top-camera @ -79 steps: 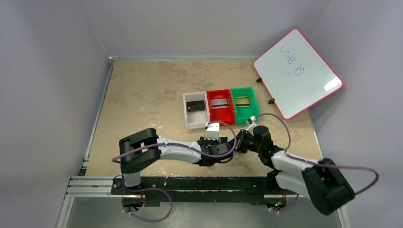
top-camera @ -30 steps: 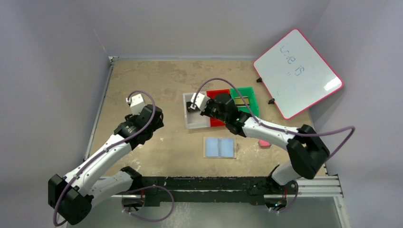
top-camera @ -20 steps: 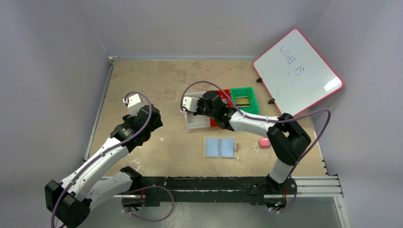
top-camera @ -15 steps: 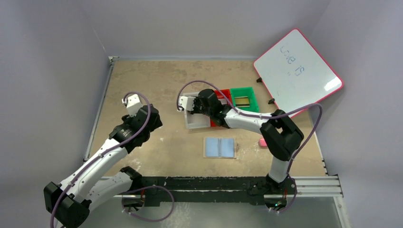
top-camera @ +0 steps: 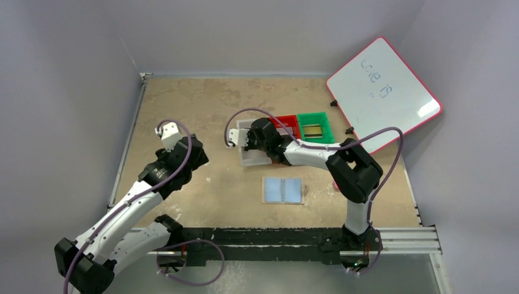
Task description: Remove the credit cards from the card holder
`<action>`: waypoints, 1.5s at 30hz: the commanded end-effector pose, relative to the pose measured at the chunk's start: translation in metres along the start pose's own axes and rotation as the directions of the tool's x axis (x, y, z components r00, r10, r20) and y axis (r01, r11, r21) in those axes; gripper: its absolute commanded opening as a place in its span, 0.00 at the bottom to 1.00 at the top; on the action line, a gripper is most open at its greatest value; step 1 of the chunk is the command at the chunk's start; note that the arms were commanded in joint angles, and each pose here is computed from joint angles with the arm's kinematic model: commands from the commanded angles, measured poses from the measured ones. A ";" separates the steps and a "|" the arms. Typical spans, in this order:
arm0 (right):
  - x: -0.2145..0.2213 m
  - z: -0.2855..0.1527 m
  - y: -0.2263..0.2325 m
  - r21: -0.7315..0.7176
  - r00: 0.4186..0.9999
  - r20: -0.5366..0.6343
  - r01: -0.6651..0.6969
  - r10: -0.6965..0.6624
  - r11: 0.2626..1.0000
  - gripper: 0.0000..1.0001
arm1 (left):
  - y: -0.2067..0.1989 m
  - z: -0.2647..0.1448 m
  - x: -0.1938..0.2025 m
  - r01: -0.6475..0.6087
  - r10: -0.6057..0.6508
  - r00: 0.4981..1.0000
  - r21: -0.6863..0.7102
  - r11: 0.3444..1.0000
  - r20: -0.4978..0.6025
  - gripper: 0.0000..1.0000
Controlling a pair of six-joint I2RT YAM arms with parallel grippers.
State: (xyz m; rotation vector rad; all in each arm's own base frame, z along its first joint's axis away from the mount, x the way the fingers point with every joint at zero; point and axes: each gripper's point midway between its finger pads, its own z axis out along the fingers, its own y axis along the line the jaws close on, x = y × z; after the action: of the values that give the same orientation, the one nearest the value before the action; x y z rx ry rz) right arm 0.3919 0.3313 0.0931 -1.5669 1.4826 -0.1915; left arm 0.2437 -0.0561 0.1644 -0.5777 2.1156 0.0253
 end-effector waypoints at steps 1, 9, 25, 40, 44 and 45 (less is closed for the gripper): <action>-0.008 0.010 -0.009 0.028 0.999 -0.001 0.034 -0.034 0.999 0.03 | 0.001 -0.002 -0.003 0.019 -0.020 0.999 0.006 1.000 0.025 0.79; -0.003 0.023 -0.002 -0.002 0.996 -0.023 0.090 -0.090 0.996 0.11 | 0.000 -0.001 -0.001 0.014 -0.014 1.000 0.006 1.000 0.021 0.79; -0.052 -0.026 -0.044 0.077 0.985 0.169 -0.038 0.025 0.996 0.63 | -0.004 0.008 0.006 -0.042 0.041 0.999 -0.033 0.999 -0.018 0.79; 0.041 -0.280 -0.123 0.418 0.324 0.618 -0.907 0.717 0.050 1.00 | 0.026 -0.044 -0.096 0.004 0.044 0.969 -0.190 0.982 0.245 0.80; 0.084 -0.325 -0.104 0.433 0.203 0.674 -0.887 0.711 -0.157 1.00 | 0.031 -0.060 -0.118 0.042 0.019 0.955 -0.197 0.980 0.298 0.81; 0.091 -0.337 -0.103 0.426 0.186 0.695 -0.885 0.695 -0.189 1.00 | 0.032 -0.064 -0.122 0.053 0.008 0.952 -0.192 0.980 0.305 0.81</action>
State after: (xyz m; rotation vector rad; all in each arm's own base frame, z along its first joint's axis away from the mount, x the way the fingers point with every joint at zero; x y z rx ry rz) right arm 0.2856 0.1209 0.3456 0.1068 1.4845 0.1575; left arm 0.2490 -0.0163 0.2609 -0.6514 1.8959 0.2179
